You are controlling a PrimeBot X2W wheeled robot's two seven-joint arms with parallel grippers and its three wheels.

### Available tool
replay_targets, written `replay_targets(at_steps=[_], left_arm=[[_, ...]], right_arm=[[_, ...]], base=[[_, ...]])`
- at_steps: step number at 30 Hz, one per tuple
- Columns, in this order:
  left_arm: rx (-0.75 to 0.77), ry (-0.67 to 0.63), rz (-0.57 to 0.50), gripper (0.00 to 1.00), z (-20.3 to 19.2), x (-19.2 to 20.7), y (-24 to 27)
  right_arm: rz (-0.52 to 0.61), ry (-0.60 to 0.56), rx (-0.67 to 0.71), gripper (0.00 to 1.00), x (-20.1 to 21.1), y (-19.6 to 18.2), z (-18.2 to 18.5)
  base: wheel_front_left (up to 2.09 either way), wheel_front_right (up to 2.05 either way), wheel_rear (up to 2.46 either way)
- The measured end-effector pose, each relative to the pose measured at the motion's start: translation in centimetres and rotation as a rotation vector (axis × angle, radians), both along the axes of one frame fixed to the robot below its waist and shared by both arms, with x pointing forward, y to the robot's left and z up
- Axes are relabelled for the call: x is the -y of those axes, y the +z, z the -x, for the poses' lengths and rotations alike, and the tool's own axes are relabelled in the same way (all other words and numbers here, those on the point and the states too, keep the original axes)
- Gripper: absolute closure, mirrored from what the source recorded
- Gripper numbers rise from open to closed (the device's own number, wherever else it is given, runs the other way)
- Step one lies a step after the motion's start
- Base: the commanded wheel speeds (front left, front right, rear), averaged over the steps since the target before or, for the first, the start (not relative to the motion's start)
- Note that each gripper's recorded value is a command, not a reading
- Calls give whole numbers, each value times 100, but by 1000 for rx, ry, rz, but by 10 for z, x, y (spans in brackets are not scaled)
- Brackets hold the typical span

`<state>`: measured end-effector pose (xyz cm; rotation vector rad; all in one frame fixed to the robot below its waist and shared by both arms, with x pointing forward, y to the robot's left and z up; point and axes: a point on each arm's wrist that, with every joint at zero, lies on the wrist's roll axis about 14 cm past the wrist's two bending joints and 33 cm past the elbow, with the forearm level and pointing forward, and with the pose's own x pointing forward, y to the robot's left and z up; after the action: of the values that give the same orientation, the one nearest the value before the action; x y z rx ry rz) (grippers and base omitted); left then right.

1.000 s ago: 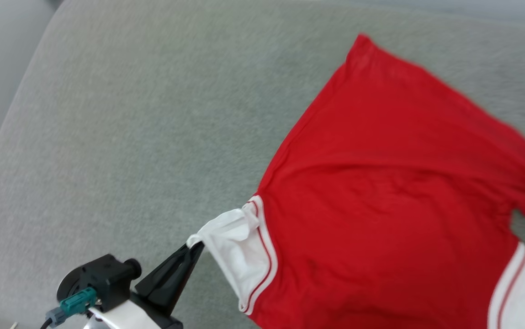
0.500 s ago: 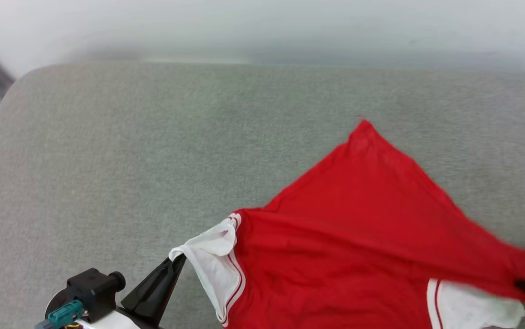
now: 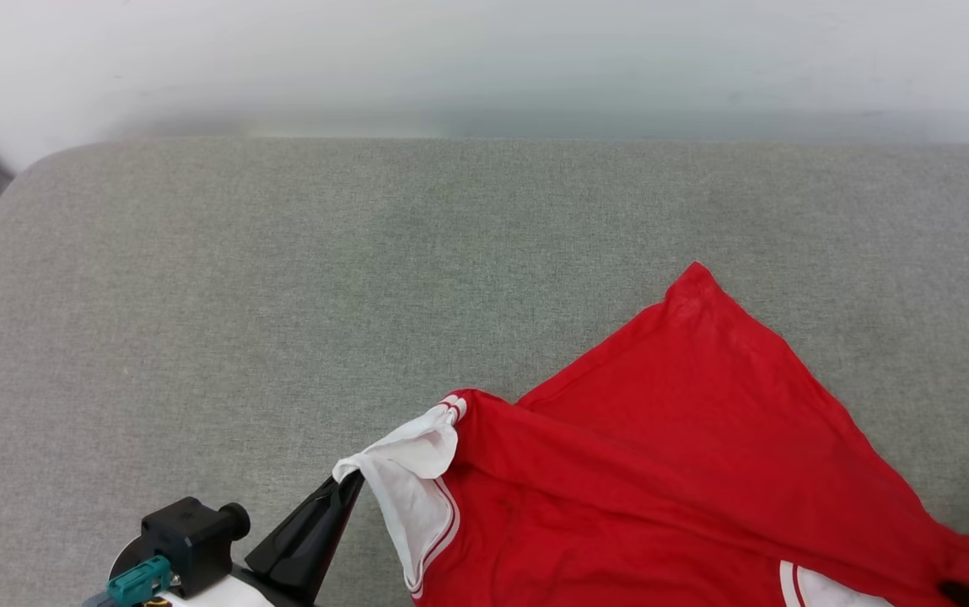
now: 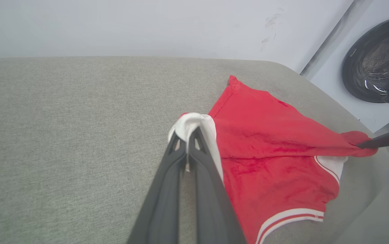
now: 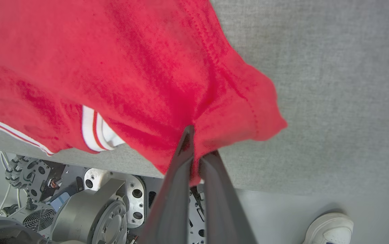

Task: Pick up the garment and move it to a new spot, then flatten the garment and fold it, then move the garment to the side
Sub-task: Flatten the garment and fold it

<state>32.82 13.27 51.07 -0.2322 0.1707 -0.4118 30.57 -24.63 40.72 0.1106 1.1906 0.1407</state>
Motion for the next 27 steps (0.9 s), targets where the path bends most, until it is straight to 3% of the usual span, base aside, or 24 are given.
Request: replay_targets(at_steps=[1,5,15,21,27], left_arm=[[0,0,1,100,0,0,0],[-4,-4,4,100,-1,1,0],[10,-13,-10,100,-12,1,5],[13,-3,-9,100,-21,0,7],[-14,28,-16,100,-25,-6,-1]], right_arm=[[0,6,10,0,-1,1,-2],[-28,54,44,0,-12,13,-18],[-44,244,226,0,-61,68,-108],[-25,333,232,0,-95,63,-160],[-34,388,167,0,-131,30,-195]], base=[[0,0,0],[0,0,0],[0,0,0],[0,0,0],[0,0,0]])
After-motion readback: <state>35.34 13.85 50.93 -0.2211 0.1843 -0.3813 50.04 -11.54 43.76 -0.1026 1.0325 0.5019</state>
